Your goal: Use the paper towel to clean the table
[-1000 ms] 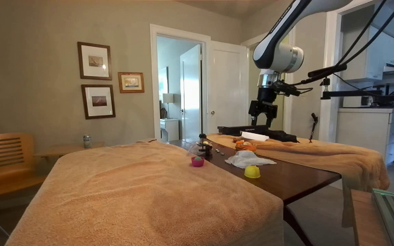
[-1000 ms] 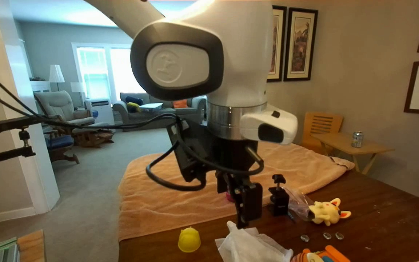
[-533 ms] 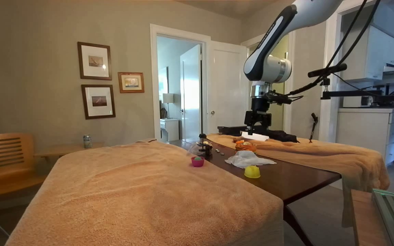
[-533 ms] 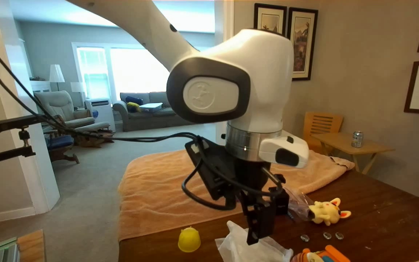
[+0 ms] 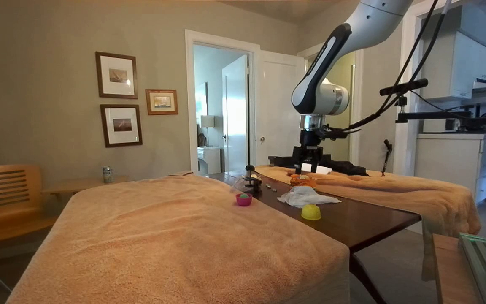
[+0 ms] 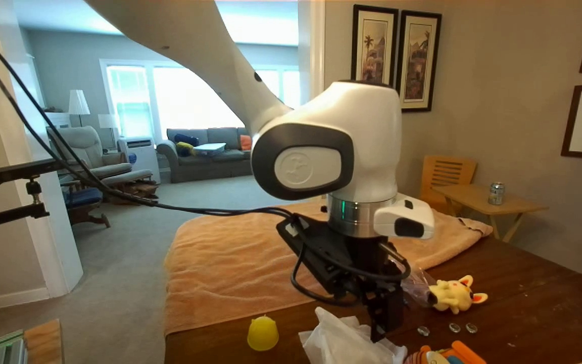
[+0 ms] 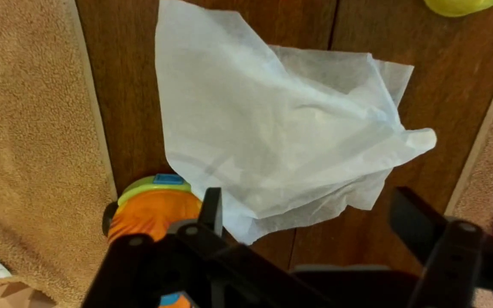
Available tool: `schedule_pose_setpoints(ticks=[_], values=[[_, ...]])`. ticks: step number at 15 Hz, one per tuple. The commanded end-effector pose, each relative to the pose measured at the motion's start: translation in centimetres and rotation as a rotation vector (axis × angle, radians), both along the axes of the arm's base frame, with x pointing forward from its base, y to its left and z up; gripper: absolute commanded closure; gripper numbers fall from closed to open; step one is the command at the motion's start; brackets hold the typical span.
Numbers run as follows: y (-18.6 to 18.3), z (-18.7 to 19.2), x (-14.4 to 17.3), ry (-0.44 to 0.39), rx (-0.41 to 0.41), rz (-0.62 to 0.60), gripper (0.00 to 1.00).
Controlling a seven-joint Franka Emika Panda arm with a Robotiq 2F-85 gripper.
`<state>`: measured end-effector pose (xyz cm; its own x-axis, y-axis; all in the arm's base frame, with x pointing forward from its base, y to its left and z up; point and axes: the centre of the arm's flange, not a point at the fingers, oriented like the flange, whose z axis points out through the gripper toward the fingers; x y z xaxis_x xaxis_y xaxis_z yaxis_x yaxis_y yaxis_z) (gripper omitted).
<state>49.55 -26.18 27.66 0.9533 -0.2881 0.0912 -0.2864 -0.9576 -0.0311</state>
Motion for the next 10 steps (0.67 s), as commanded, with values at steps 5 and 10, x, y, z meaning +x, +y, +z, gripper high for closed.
schedule_pose_setpoints(ticks=[5,10], values=[[0.8,-2.1,1.6,-0.03,0.045,0.05,0.0],[-0.1,-3.4,1.4,-0.011,0.053,0.032,0.0]])
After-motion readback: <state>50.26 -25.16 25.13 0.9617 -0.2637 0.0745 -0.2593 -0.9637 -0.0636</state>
